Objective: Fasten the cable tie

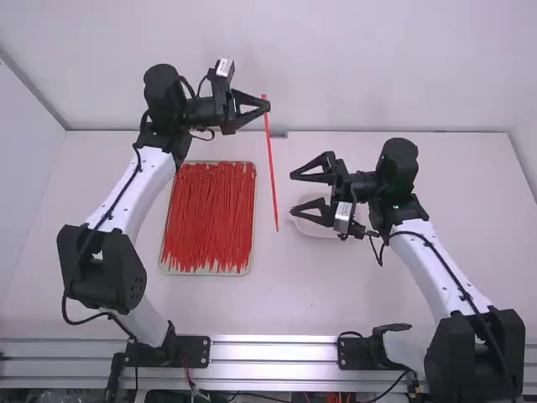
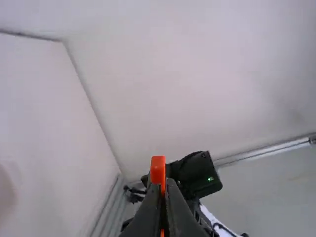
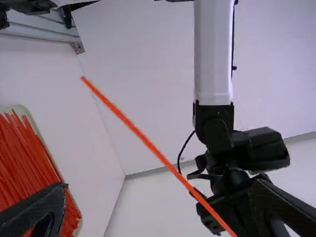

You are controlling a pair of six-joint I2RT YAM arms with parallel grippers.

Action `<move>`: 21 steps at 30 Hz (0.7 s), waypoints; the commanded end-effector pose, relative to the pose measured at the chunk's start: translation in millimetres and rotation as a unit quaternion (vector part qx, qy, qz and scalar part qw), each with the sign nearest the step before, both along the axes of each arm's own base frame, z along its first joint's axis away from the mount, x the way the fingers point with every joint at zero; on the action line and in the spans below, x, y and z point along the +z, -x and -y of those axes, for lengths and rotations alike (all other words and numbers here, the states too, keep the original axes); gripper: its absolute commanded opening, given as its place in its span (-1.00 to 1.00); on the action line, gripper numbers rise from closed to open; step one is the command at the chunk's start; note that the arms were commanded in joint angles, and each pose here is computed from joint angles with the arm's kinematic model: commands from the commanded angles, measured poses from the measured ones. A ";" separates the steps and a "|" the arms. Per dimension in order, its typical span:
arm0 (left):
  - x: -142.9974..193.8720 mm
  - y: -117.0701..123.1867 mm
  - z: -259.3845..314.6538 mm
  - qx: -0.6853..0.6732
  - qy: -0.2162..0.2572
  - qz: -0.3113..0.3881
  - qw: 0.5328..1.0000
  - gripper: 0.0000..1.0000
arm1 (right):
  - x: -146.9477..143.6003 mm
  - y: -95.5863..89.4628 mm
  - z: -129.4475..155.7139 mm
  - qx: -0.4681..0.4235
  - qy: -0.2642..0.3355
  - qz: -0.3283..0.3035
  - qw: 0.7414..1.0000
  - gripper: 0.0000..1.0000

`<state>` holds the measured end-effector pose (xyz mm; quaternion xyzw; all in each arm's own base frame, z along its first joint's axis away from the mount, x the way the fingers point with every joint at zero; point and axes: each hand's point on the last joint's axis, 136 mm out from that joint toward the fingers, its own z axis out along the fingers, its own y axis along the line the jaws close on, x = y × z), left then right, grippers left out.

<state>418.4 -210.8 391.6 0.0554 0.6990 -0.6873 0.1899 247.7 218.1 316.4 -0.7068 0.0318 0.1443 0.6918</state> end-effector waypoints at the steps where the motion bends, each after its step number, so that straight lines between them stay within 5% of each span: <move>1: 5.6 4.8 2.1 -0.012 0.000 -0.004 1.000 -0.95 | 2.5 5.8 -0.3 0.006 -0.005 0.026 1.000 0.98; 15: -16.0 12.0 13.2 -0.029 -0.017 -0.042 0.999 -0.95 | 2.9 27.2 -22.2 0.052 -0.020 0.090 0.994 0.96; 21: -18.0 10.9 10.7 -0.026 -0.019 -0.039 0.999 -0.95 | 3.0 32.3 -25.3 0.064 -0.021 0.090 0.994 0.23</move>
